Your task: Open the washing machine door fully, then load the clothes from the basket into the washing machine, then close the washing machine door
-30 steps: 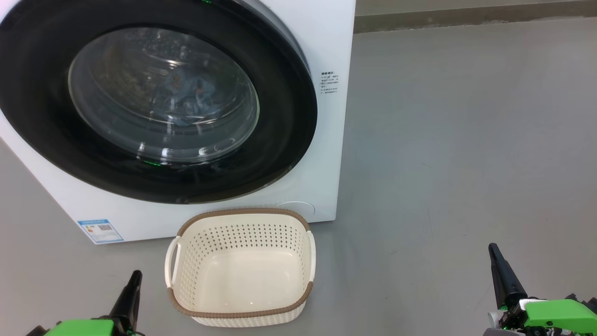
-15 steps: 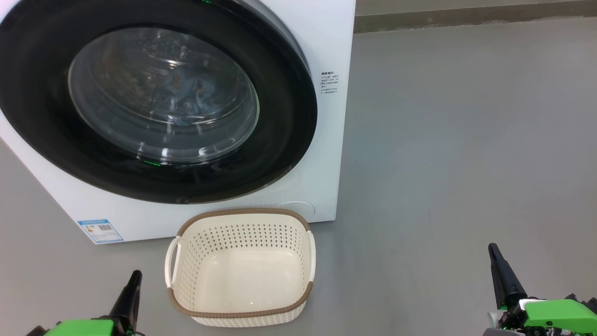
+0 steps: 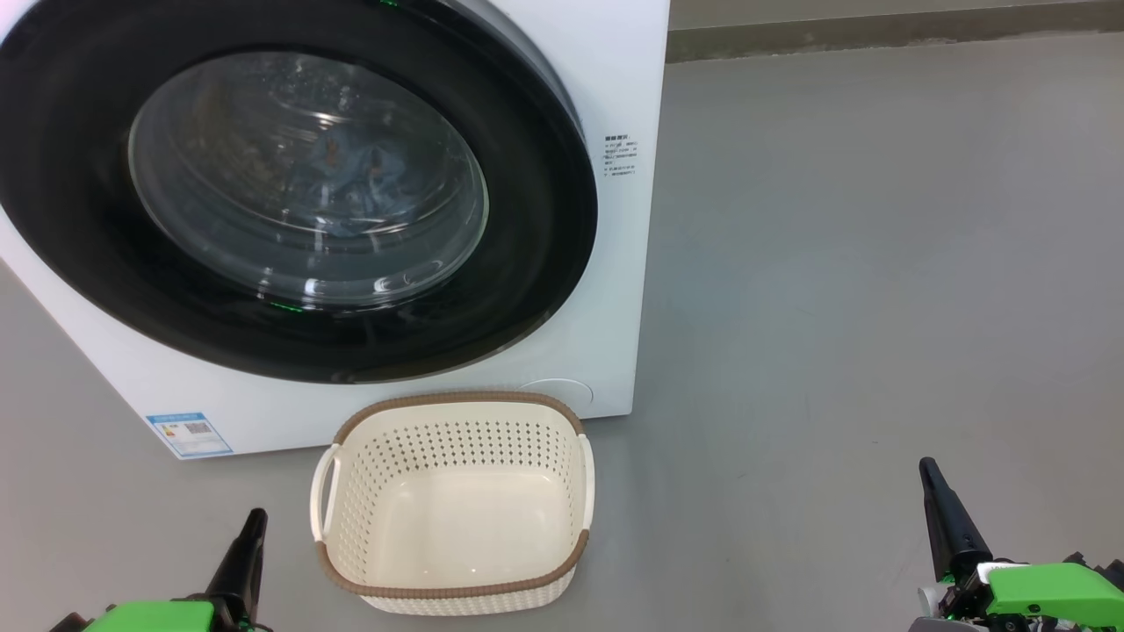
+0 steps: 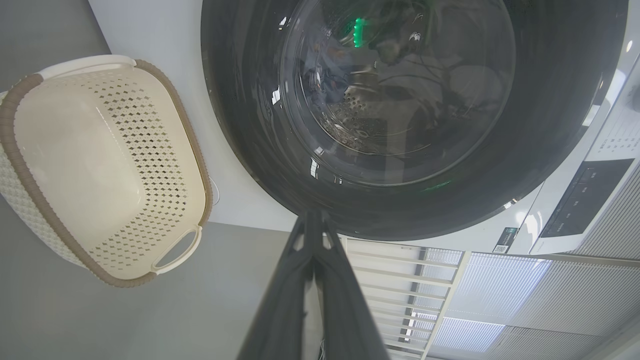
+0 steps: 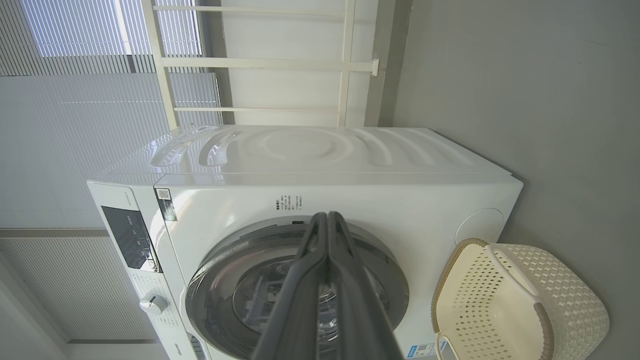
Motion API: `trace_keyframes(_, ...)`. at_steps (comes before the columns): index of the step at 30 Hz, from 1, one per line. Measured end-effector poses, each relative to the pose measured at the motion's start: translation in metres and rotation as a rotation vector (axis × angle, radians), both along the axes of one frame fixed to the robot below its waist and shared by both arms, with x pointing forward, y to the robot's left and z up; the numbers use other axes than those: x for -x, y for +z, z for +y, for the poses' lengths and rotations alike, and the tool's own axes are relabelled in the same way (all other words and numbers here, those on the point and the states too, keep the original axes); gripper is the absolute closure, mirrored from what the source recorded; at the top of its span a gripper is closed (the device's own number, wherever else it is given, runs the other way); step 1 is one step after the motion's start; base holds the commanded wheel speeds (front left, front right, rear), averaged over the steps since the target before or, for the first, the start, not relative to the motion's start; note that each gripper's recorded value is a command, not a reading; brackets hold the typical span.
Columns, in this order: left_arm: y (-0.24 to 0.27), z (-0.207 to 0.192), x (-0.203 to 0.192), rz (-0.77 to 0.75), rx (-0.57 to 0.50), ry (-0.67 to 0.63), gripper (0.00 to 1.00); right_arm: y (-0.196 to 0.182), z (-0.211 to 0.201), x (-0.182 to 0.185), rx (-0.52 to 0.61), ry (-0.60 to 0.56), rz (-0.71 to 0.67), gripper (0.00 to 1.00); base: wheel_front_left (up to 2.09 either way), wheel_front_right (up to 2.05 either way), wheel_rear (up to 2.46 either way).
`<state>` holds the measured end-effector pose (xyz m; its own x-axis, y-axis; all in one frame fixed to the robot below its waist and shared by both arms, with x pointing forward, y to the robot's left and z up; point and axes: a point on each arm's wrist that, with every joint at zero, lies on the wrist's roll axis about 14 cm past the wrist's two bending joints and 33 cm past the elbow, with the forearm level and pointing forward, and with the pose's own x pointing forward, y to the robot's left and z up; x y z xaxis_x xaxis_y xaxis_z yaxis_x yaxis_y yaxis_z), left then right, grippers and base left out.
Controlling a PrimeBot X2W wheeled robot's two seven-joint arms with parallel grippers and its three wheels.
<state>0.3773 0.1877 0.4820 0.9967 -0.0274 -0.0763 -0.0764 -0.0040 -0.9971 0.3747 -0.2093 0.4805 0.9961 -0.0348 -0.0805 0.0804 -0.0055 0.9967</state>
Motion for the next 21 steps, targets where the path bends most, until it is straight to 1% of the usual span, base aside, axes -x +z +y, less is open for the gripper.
trace_keyframes(21,-0.0001,-0.0004,0.0,0.0,0.003,0.001,1.0,0.0,0.0001,0.0,0.0,0.0,0.0,1.0,0.0,0.0,0.0)
